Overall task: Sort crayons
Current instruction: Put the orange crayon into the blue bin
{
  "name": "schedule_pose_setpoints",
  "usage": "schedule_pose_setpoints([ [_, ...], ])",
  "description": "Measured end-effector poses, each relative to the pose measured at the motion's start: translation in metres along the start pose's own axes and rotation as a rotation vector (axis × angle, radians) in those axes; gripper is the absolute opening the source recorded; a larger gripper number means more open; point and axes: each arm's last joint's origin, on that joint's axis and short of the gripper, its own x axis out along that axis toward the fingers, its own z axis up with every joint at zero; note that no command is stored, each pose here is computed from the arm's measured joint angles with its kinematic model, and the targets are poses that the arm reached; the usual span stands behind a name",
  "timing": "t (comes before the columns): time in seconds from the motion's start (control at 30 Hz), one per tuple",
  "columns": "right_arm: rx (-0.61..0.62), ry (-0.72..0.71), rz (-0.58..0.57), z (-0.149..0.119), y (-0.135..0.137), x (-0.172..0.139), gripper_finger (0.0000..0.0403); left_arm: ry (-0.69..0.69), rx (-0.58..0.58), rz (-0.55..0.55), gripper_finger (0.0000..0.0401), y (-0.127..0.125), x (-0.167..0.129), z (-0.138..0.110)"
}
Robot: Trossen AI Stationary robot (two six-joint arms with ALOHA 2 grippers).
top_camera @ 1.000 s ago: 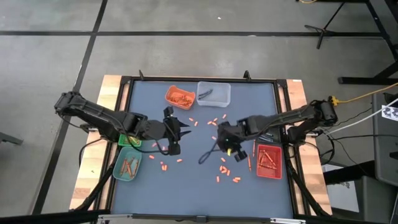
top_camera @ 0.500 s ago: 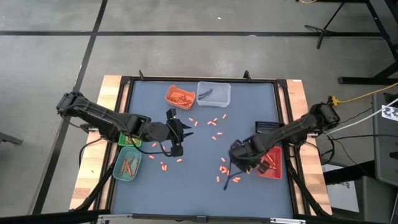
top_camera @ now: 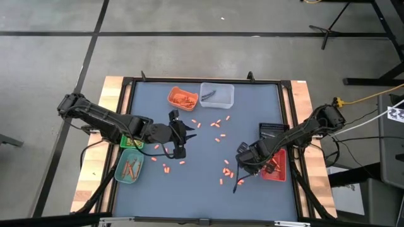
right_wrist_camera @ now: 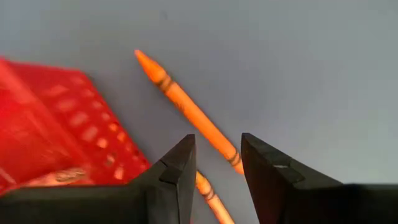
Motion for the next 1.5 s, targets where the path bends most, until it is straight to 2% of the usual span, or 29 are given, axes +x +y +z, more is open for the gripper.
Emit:
schedule_pose_setpoints([
  [0.17, -0.046, 0.057, -0.033, -0.007, 0.002, 0.007, 0.0127, 0.000, 0.000, 0.000, 0.0092, 0.000, 0.000, 0.000],
  [0.3, -0.069, 0.047, -0.039, -0.009, 0.003, 0.013, 0.0127, 0.000, 0.000, 0.000, 0.0092, 0.000, 0.000, 0.000],
  [1.03, -0.071, 0.025, -0.053, -0.007, 0.002, 0.015, 0.0125, -0.001, 0.000, 0.000, 0.0092, 0.000, 0.000, 0.000],
  [1.5, -0.071, 0.014, -0.060, -0.006, 0.001, 0.014, 0.0020, -0.001, 0.003, 0.000, 0.0092, 0.000, 0.000, 0.000],
])
